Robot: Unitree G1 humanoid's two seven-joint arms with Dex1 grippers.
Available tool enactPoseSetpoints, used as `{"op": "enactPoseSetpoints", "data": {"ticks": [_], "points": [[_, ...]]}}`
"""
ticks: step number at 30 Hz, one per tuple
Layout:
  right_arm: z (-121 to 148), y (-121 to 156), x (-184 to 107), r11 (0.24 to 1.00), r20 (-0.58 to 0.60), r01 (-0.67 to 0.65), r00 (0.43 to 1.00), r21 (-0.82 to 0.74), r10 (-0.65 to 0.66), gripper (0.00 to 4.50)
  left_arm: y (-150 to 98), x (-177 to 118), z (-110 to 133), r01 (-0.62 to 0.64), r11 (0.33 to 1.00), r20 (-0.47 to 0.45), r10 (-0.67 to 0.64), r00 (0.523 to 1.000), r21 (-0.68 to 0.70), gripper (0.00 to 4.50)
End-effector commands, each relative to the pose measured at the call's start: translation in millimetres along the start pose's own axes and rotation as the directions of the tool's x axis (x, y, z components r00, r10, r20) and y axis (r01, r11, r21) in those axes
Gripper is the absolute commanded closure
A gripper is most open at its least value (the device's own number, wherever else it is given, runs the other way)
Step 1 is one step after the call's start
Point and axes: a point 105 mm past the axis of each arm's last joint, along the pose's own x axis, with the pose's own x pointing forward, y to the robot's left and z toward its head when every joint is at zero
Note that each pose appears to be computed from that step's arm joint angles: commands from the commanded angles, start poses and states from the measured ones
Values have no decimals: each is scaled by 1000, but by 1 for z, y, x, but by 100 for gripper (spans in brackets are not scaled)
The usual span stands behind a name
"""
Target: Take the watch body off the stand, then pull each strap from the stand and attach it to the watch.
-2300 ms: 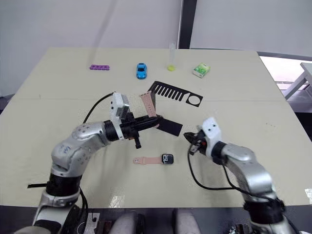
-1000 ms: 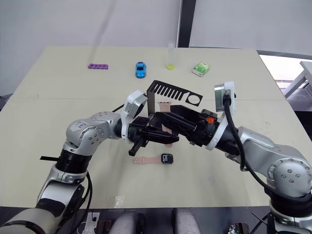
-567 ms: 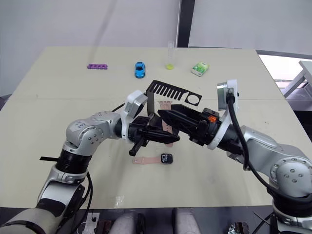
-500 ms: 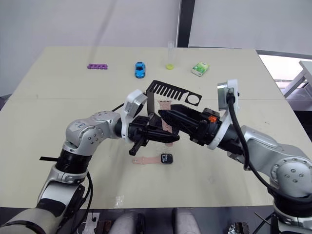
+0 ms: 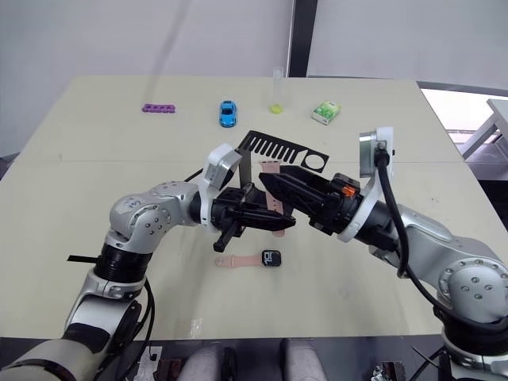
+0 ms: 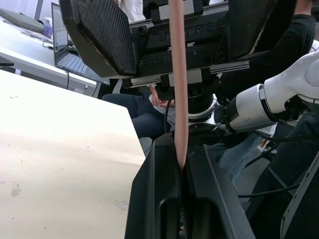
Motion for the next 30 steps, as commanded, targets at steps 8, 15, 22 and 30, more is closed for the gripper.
{"op": "enactPoseSetpoints", "data": {"ticks": [8, 15, 22, 30], "points": [[4, 12, 2, 999, 18, -39, 999, -32, 39, 172, -5, 0, 11, 21, 999, 33, -22, 999, 29, 450], [6, 11, 1, 999, 26, -39, 999, -35, 40, 241, -4, 0, 12, 15, 999, 33, -16, 999, 30, 450], [8, 11, 1, 999, 33, -39, 999, -36, 40, 241, -4, 0, 12, 13, 999, 35, -14, 999, 30, 450], [9, 11, 2, 999, 35, -41, 999, -35, 42, 294, -4, 0, 12, 13, 999, 39, -14, 999, 31, 450]]}}
